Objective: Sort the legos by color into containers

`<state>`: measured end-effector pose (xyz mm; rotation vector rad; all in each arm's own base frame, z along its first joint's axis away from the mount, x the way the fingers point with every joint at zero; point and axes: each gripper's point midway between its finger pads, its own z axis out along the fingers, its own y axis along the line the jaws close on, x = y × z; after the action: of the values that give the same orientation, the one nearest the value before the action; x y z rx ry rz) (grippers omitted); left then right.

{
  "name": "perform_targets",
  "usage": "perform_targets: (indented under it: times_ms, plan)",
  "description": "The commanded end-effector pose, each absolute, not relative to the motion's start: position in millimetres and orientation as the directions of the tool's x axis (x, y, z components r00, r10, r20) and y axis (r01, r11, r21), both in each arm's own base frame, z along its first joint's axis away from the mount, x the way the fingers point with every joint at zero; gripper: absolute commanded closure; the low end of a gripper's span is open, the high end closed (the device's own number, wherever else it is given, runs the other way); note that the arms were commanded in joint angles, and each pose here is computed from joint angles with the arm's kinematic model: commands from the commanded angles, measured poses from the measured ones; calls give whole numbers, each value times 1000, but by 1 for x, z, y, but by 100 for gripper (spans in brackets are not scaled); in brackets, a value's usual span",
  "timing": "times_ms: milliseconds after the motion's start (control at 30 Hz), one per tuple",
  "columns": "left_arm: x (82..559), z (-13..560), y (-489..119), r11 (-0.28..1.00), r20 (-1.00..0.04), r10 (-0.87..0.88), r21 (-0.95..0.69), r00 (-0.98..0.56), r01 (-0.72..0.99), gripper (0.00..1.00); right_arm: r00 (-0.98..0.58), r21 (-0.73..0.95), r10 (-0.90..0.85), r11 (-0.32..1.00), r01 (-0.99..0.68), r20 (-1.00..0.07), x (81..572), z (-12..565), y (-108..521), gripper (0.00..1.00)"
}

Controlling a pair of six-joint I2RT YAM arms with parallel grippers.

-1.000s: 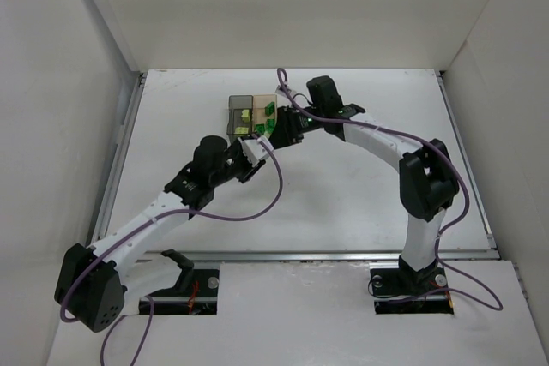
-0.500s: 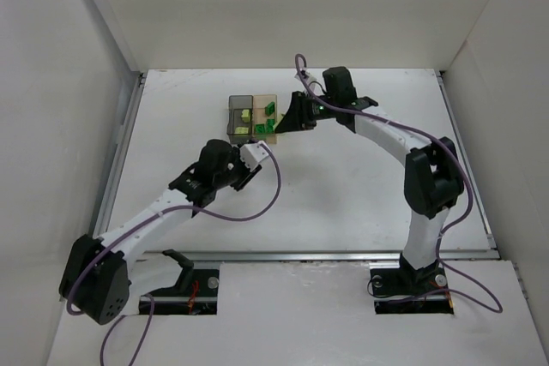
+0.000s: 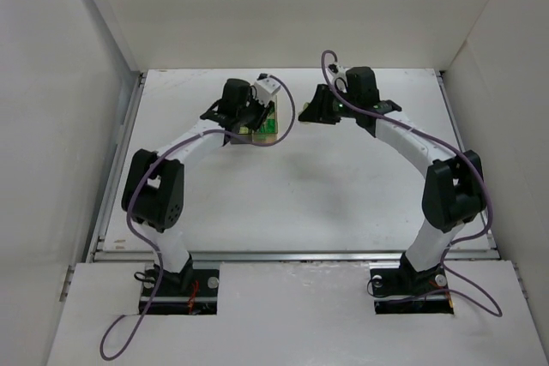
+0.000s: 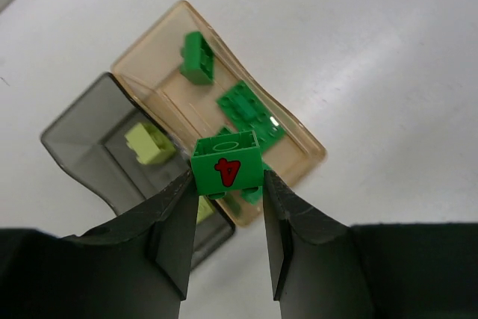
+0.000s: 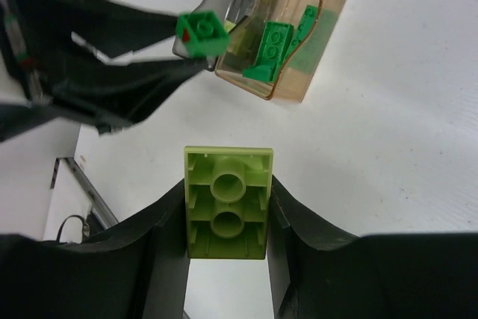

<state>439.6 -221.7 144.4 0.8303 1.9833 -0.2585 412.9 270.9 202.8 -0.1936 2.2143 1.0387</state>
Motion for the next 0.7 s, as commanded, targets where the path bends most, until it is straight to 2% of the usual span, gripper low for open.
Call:
perform_targets:
  times_ms: [0,33,167,200,333,400,500,633,667]
  plan:
    - [469,161,-222,753,-841,449,174,-302,635,93,-710,590,147,682,-431,-689,416,217,270,100]
    - [470,158,-224,738,-834,465,180,-296,650,83,-711,582,135,687,-435,-690,414,215,269,100]
    - [473,149,-229,686,-817,515,211,-260,696,63,-703,559,125,709,-431,-700,418,213,261,100]
    - [473,151,-229,686,-816,515,210,-261,696,51,-699,550,115,711,-439,-706,418,215,261,100]
    - [465,150,-228,672,-804,529,202,-271,712,21,-691,536,100,713,-452,-716,418,216,260,100]
    - [461,150,-225,687,-803,519,189,-292,702,16,-698,538,97,715,-446,-709,417,214,260,100]
    - [453,161,-215,698,-804,516,196,-294,689,18,-689,533,91,708,-463,-719,415,220,260,100]
    - [421,197,-221,582,-828,540,237,-151,778,25,-663,517,82,699,-494,-744,401,235,255,100]
    - [406,210,-217,517,-819,572,312,-50,797,27,-648,512,87,695,-504,-756,396,245,254,100]
